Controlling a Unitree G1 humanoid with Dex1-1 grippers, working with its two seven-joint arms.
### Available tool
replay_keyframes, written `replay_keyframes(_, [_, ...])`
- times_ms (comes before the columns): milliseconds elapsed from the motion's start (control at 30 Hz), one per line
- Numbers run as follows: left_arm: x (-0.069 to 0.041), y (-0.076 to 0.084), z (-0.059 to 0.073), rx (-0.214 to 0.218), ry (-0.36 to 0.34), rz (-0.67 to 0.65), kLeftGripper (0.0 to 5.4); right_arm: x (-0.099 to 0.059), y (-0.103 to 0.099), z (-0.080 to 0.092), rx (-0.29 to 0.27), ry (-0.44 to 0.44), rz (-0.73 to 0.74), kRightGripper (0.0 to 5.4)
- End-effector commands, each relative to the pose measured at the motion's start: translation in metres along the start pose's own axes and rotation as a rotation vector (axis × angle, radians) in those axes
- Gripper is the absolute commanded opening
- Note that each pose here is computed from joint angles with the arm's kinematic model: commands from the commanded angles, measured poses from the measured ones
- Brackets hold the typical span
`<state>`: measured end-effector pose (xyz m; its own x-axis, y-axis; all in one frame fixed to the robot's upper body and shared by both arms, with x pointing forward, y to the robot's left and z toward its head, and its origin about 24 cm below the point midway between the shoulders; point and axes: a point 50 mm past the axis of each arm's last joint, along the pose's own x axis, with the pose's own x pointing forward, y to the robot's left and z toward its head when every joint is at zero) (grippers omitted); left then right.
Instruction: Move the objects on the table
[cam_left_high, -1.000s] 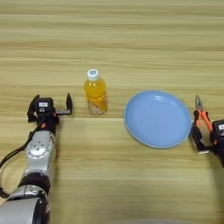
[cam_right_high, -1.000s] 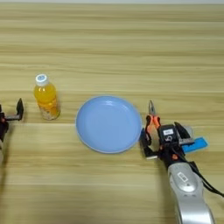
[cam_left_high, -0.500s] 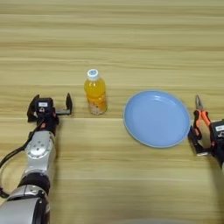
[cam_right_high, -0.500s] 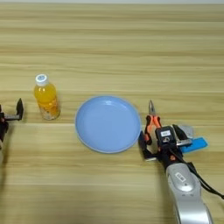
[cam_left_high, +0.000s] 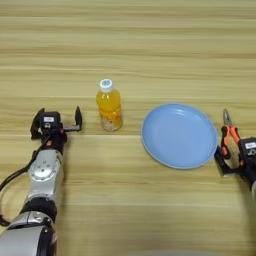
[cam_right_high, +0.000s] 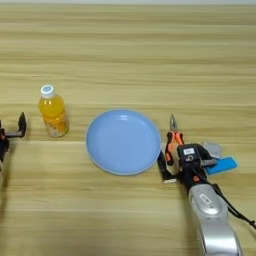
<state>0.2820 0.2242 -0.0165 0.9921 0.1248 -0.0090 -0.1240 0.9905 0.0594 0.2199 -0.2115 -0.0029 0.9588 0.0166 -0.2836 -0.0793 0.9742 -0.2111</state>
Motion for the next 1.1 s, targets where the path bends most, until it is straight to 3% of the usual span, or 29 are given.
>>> replay_keyframes(33, [0.004, 0.002, 0.003, 0.008, -0.010, 0.002, 5.40, 0.000, 0.006, -0.008, 0.050, 0.041, 0.054, 5.37])
replay_keyframes(333, [0.003, 0.002, 0.003, 0.008, -0.010, 0.000, 5.40, 0.002, 0.009, -0.019, 0.100, 0.101, 0.079, 5.37])
replay_keyframes(533, [0.003, 0.002, 0.003, 0.009, -0.011, 0.003, 5.40, 0.002, 0.007, -0.028, 0.087, 0.161, 0.049, 4.79])
replay_keyframes(833, [0.003, 0.003, 0.004, 0.010, -0.014, 0.002, 5.40, 0.002, 0.007, -0.030, 0.088, 0.169, 0.042, 3.80])
replay_keyframes(1100, [0.003, 0.003, 0.005, 0.009, -0.017, 0.002, 5.40, 0.002, 0.004, -0.031, 0.089, 0.172, 0.031, 3.52])
